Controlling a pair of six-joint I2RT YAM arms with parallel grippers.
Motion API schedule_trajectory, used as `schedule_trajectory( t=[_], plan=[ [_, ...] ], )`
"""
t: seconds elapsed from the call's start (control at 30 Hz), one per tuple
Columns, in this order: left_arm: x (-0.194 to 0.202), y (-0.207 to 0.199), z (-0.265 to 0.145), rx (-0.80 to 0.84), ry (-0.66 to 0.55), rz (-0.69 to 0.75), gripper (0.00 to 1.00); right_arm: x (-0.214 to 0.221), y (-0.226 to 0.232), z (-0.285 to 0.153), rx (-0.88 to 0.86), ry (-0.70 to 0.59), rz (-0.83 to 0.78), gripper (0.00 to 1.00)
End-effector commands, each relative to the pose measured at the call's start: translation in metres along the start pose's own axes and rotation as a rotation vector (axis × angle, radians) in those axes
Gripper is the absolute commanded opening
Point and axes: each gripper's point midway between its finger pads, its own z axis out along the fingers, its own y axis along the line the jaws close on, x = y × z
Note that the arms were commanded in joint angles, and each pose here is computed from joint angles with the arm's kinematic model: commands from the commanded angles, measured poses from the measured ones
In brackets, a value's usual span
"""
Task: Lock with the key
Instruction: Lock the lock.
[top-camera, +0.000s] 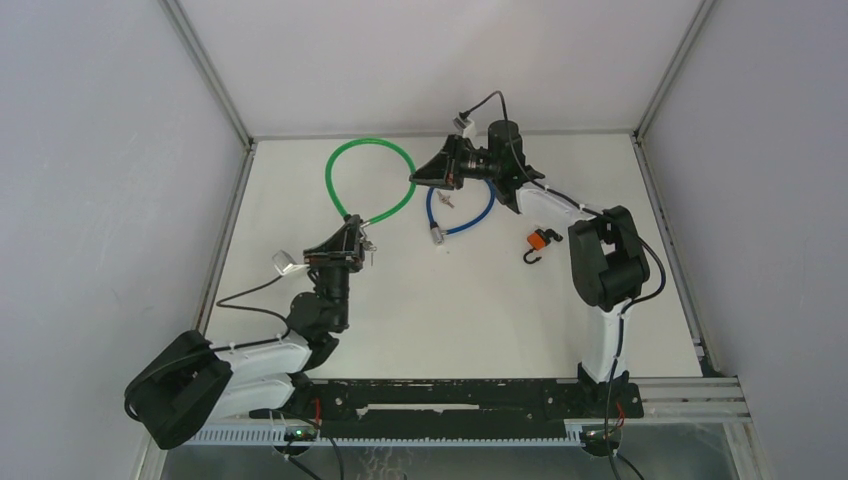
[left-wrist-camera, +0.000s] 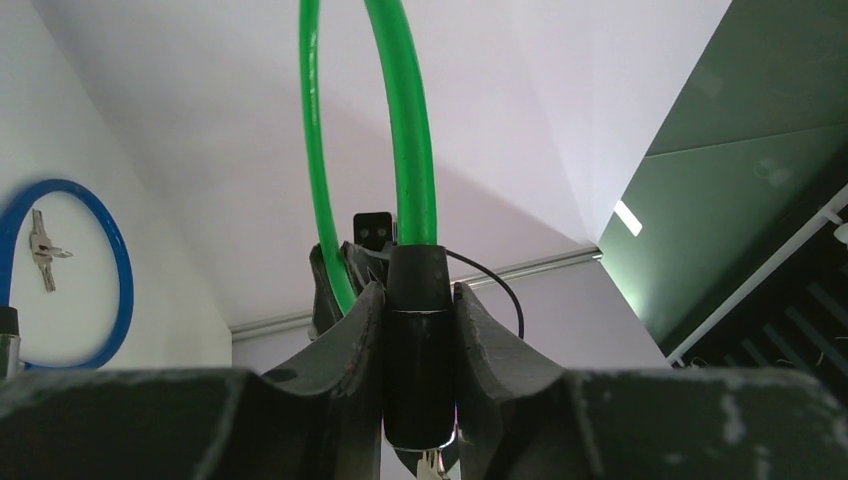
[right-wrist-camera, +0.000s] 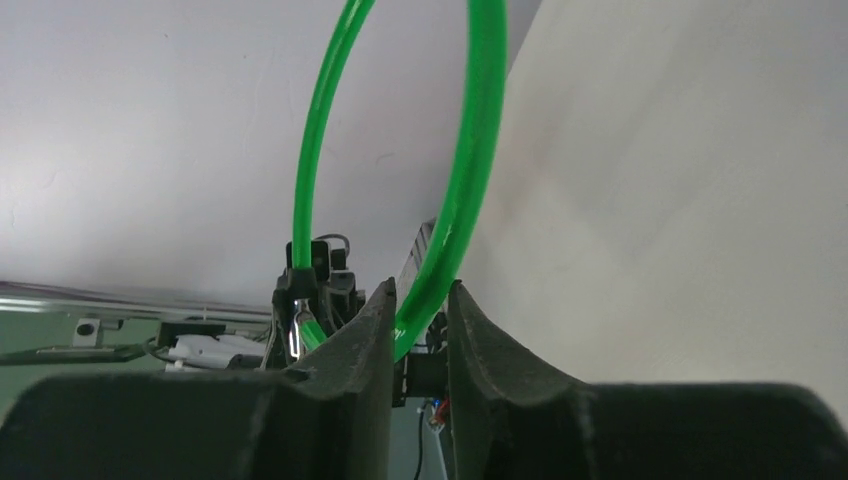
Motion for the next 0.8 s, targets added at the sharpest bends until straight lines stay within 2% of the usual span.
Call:
schedule_trajectory(
  t=[0.0, 0.1, 0.2, 0.4, 0.6, 0.77],
  plan=[
    [-0.005, -0.016, 0.0, 0.047, -0.021, -0.002, 0.0, 0.045, 0.056, -0.001, -0.131, 0.164, -0.095, 0.33],
    [-0.008, -0.013, 0.0, 0.039, -0.037, 0.001, 0.0, 0.045, 0.055, -0.002, -0.129, 0.157, -0.084, 0.45],
    [-0.012, -0.012, 0.0, 0.036, -0.053, 0.007, 0.0, 0.046, 0.055, -0.005, -0.118, 0.141, -0.081, 0.66],
    [-0.016, -0.014, 0.001, 0.038, -0.076, 0.028, 0.0, 0.05, 0.058, -0.016, -0.096, 0.123, -0.065, 0.99],
    [-0.017, -0.013, 0.001, 0.037, -0.082, 0.035, 0.0, 0.064, 0.069, -0.03, -0.084, 0.104, -0.058, 0.99],
    [-0.009, -0.024, 0.003, 0.08, -0.033, 0.044, 0.0, 0.092, 0.081, -0.033, -0.12, 0.154, -0.054, 0.98]
  ],
)
